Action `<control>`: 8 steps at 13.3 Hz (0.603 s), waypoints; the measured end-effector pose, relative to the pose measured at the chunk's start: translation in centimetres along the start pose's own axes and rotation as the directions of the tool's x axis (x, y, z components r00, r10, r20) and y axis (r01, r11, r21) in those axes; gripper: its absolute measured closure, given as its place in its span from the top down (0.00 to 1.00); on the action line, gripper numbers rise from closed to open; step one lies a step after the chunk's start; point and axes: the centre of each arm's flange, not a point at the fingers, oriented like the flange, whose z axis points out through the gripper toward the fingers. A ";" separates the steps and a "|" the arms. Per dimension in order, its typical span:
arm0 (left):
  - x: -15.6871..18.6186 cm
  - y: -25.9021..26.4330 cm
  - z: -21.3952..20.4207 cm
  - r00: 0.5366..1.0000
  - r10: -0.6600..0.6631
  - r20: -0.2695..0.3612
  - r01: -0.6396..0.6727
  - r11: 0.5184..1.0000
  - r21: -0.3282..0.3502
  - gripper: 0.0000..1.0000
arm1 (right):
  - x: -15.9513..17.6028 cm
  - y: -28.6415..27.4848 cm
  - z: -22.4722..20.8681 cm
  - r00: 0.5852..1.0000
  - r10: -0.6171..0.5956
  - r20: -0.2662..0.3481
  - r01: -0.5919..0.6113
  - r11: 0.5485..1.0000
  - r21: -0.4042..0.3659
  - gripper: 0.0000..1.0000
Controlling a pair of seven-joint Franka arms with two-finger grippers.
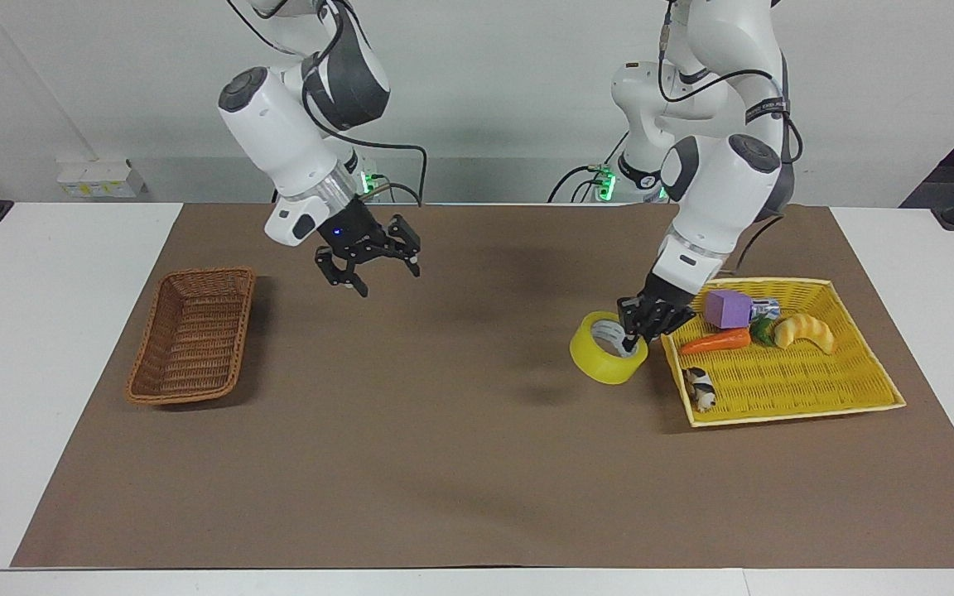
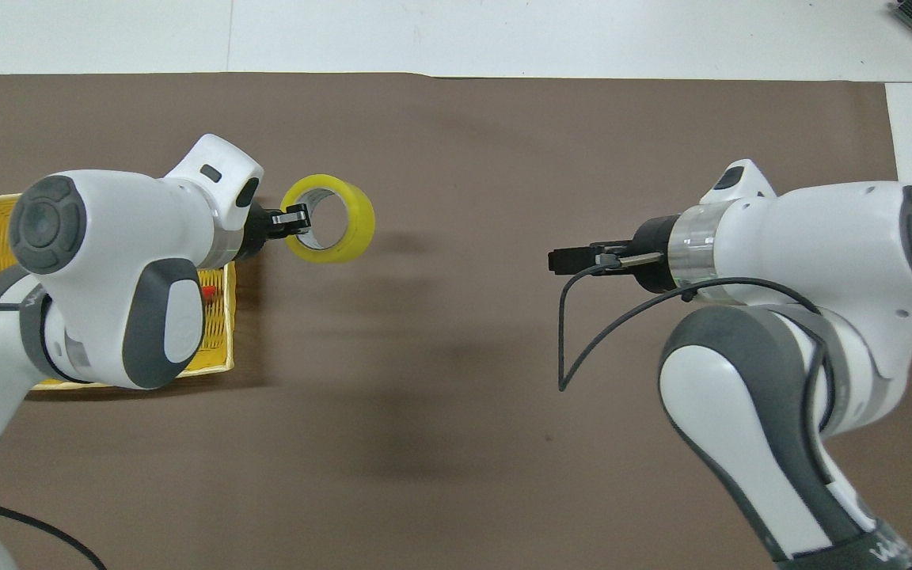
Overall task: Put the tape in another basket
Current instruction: 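Lift the tape with the left gripper while the right gripper approaches it, then grasp the tape with the right gripper and open the left gripper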
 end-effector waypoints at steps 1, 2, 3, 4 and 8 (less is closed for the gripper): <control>-0.6 1.1 0.5 1.000 -0.007 0.007 0.007 1.000 -0.012 0.21 | 0.1 -0.8 0.9 1.000 0.008 -0.020 -0.008 1.000 0.009 1.00; -1.2 2.2 0.9 1.000 -0.014 0.015 0.014 0.999 -0.029 0.21 | 0.4 -1.7 1.8 0.998 0.022 -0.052 -0.021 1.000 0.024 1.00; -1.7 3.0 1.1 1.000 -0.019 0.023 0.020 0.999 -0.046 0.21 | 0.5 -2.9 2.8 0.996 0.038 -0.084 -0.035 0.999 0.038 1.00; -2.1 3.7 1.3 0.999 -0.021 0.031 0.023 0.998 -0.059 0.21 | 0.4 -4.1 3.7 0.993 0.050 -0.107 -0.045 0.998 0.044 1.00; -4.3 7.0 1.9 0.997 -0.025 0.072 0.033 0.992 -0.119 0.21 | 0.1 -7.3 5.4 0.993 0.041 -0.112 -0.034 0.998 0.061 1.00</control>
